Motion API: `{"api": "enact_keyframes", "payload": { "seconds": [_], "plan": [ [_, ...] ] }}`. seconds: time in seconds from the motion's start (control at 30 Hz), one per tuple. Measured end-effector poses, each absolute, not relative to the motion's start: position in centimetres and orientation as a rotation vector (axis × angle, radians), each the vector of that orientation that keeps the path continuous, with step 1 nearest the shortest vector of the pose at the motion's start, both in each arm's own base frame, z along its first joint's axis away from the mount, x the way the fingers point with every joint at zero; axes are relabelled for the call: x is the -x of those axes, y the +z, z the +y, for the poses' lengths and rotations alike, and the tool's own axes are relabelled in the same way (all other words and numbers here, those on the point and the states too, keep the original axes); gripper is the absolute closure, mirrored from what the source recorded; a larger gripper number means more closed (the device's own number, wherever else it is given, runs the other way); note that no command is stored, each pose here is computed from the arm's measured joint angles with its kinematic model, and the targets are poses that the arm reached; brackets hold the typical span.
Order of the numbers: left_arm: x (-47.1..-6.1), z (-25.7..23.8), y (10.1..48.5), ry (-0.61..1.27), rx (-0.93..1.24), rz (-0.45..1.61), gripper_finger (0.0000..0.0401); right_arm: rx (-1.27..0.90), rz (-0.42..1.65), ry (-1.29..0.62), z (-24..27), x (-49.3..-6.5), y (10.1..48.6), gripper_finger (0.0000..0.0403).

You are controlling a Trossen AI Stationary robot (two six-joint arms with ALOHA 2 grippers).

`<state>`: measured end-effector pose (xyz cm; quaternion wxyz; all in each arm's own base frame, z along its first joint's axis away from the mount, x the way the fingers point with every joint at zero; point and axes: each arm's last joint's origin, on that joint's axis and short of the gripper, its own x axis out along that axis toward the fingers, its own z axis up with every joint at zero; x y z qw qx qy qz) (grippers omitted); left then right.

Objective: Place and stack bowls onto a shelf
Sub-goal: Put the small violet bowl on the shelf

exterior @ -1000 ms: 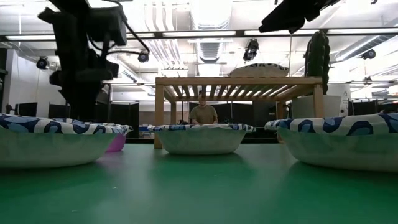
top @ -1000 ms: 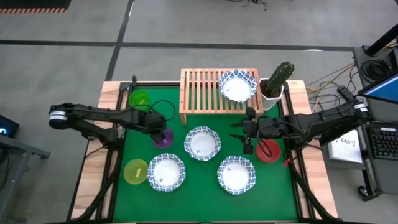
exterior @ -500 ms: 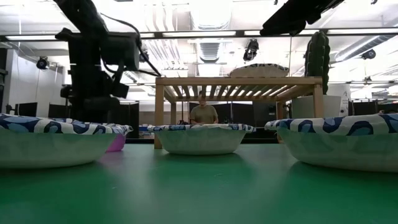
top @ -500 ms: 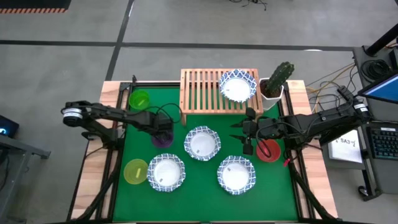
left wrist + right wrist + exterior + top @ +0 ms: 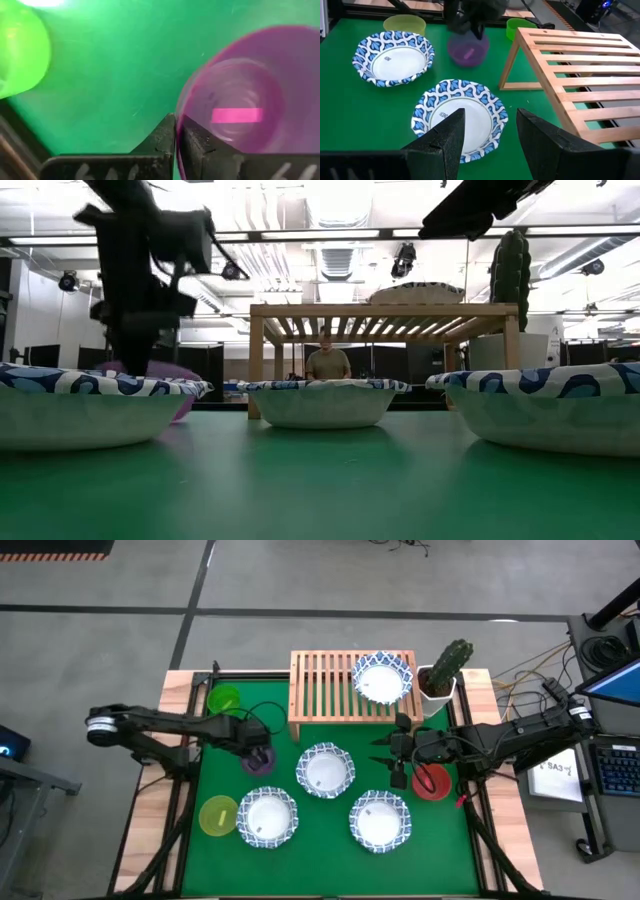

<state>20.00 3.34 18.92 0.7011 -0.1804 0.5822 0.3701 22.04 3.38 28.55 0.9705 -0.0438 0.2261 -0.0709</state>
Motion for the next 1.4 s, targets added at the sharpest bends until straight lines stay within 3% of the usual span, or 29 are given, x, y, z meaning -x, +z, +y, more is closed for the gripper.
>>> {"api": "enact_keyframes", "payload": {
  "seconds": [0.43, 0.73, 0.93, 1.4],
  "plan": [
    [-18.0, 3.1, 31.5, 0.677, 0.386, 0.902, 0.04, 0.08, 0.46, -0.145, 3.4, -22.0, 28.5, 0.0235],
    [-21.4, 4.9, 38.7, 0.665, 0.158, 0.565, 0.0401, 0.086, 0.473, -0.138, 3.5, -21.9, 28.1, 0.0235],
    [-25.2, 9.0, 39.3, 0.732, 0.064, 0.623, 0.0401, 0.09, 0.477, -0.133, 3.6, -21.9, 28.0, 0.0235],
    [-31.5, 19.0, 35.2, 0.727, 0.123, 0.808, 0.0401, 0.086, 0.518, -0.131, 3.7, -21.7, 27.6, 0.0235]
  ]
}}
